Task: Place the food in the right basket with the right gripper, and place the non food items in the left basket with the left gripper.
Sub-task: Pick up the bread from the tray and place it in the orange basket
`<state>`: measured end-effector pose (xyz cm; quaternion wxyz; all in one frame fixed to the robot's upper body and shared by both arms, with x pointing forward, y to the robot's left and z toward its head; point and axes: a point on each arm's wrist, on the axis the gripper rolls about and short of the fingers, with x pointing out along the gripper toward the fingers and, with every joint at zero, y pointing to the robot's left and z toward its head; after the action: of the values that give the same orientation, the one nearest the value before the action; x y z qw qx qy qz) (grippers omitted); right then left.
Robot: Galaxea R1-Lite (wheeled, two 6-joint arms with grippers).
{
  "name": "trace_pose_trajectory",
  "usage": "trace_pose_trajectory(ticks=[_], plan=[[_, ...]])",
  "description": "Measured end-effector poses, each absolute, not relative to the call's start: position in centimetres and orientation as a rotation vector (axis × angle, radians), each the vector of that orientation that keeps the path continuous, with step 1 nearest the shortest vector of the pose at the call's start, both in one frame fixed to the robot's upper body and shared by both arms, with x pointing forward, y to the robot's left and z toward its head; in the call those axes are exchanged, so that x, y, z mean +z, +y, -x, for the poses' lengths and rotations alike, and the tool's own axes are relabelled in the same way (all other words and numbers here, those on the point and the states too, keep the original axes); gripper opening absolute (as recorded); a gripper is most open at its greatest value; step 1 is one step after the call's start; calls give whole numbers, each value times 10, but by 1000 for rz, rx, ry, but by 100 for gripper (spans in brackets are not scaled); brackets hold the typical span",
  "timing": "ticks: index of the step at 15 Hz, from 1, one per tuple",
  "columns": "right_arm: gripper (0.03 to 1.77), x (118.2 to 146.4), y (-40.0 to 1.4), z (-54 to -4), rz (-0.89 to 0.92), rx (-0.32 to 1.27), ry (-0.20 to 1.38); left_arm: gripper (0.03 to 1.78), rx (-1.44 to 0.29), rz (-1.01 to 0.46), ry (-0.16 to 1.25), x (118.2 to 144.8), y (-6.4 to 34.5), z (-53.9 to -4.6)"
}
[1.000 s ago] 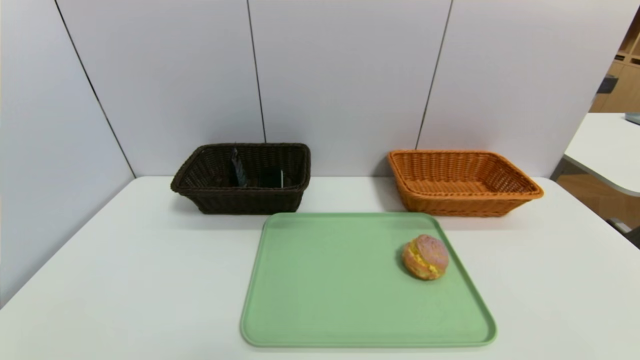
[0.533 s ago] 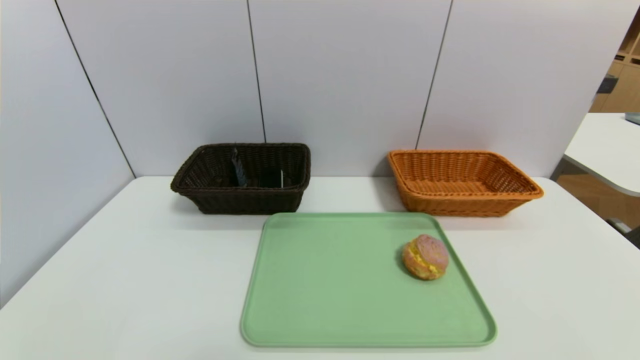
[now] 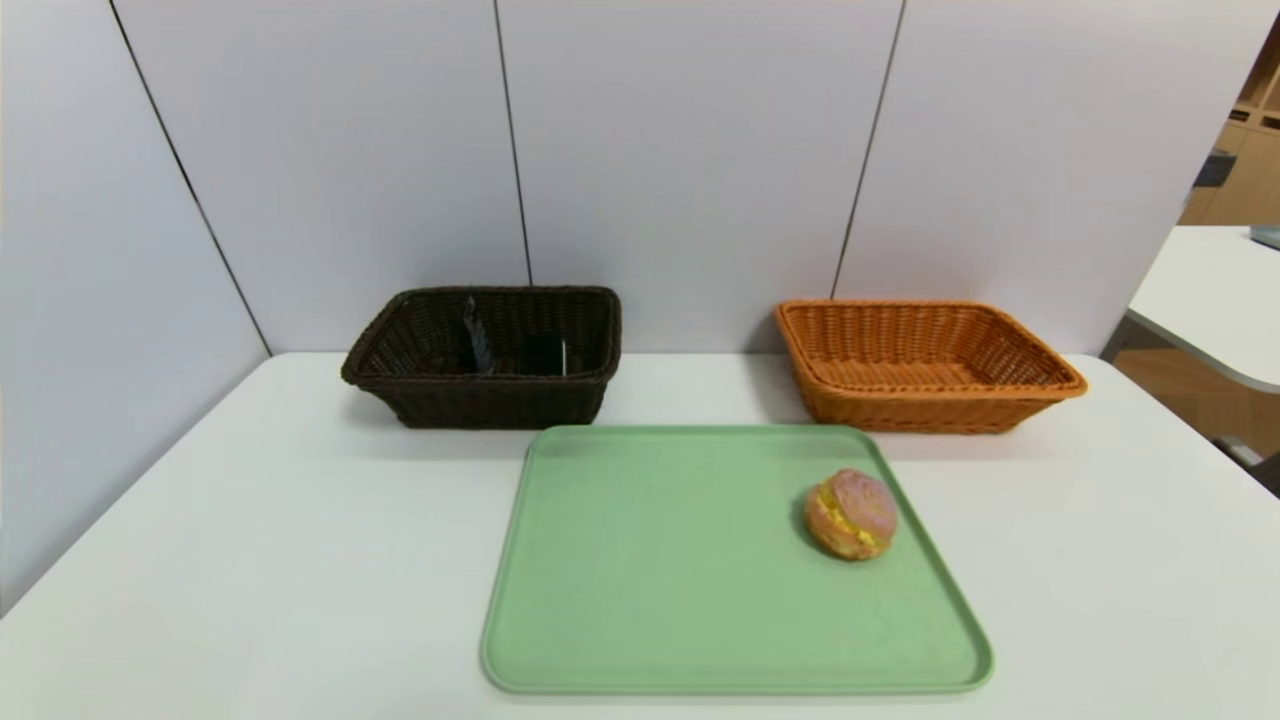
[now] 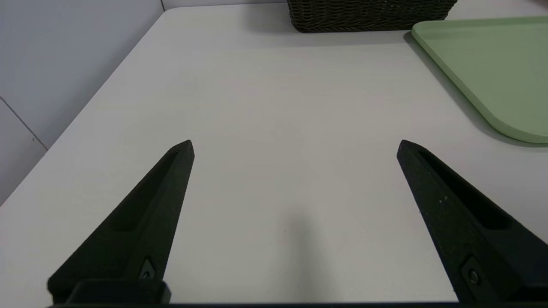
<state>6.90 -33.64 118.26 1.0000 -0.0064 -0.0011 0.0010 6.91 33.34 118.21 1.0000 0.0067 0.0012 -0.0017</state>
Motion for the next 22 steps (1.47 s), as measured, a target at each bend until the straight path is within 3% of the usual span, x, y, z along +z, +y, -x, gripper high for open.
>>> trace_pose_trajectory(ticks=[7, 9, 15, 19, 22], plan=[[170, 1182, -336, -69, 17, 2, 22, 169, -4, -13, 2, 1182, 333, -69], [170, 1193, -336, -67, 21, 8, 47, 169, -3, -13, 3, 1182, 333, -69], [170, 1273, -336, -86, 25, 37, 179, 169, -3, -13, 2, 1182, 333, -69], [170, 1334, -330, -144, 33, 128, 303, 169, -3, -13, 2, 1182, 333, -69], [170, 1359, -314, -200, 51, 217, 423, 169, -3, -13, 3, 1182, 333, -69]])
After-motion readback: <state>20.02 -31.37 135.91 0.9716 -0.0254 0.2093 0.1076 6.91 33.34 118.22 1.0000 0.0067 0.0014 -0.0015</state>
